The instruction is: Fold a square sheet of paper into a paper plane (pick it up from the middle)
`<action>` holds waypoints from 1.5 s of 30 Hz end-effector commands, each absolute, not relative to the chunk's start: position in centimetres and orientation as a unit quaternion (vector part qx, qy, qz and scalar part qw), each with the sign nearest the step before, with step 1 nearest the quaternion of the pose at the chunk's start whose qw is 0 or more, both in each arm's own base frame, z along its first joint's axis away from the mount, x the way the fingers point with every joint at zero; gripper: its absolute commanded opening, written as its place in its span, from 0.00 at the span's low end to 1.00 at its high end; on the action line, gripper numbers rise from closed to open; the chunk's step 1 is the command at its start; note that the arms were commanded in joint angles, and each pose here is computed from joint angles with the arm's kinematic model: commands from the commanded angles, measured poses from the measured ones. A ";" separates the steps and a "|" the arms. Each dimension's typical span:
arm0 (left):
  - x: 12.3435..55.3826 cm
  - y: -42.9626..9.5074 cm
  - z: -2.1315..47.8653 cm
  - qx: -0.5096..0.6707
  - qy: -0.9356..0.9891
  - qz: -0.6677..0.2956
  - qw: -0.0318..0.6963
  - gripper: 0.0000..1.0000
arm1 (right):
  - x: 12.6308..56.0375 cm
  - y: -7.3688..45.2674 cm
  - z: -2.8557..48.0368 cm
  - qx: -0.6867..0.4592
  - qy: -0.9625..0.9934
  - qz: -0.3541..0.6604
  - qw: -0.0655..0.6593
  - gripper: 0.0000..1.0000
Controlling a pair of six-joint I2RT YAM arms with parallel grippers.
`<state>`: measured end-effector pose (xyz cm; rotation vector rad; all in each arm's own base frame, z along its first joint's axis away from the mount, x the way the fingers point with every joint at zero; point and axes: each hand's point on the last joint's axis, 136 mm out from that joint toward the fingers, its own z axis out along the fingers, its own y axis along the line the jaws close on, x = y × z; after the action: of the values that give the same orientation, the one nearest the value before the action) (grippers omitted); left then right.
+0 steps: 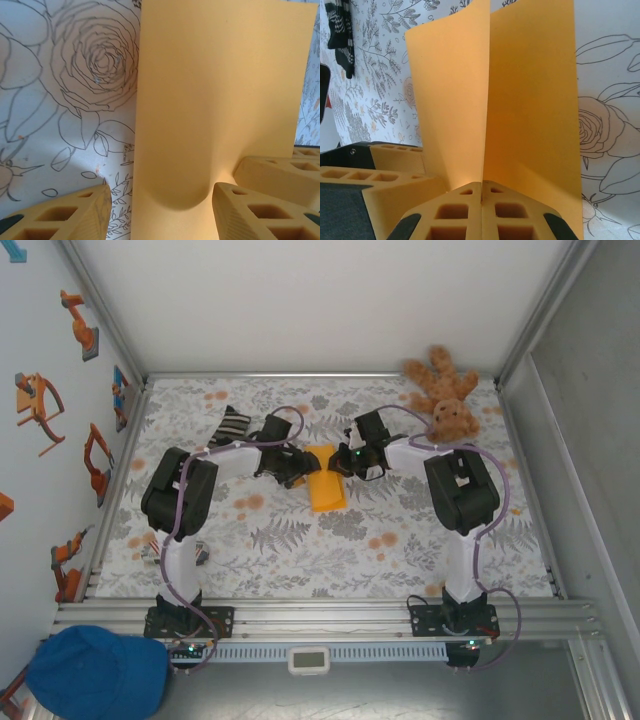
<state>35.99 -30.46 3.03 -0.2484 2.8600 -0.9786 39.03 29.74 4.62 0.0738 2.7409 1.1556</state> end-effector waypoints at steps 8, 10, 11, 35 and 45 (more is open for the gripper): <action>34.9 -30.5 2.2 -0.078 0.949 -0.304 0.034 0.40 | 39.9 29.8 5.0 0.022 0.914 0.395 0.091 0.00; 34.8 -30.5 1.8 -0.082 0.949 -0.302 0.030 0.41 | 39.8 29.8 5.0 0.022 0.914 0.395 0.090 0.00; 34.8 -30.5 1.7 -0.084 0.950 -0.299 0.029 0.41 | 39.8 29.8 4.9 0.022 0.914 0.395 0.090 0.00; 31.3 -25.5 -5.3 -0.103 0.987 -0.109 -0.053 0.36 | 41.2 22.1 8.6 0.057 0.924 0.323 0.195 0.42; 29.6 -24.7 -7.4 -0.106 0.990 -0.051 -0.079 0.39 | 41.1 22.1 7.8 0.041 0.928 0.319 0.189 0.41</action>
<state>35.34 -30.19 1.27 -0.2694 3.0293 -0.6459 41.34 22.51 8.85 0.1360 2.5832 0.9403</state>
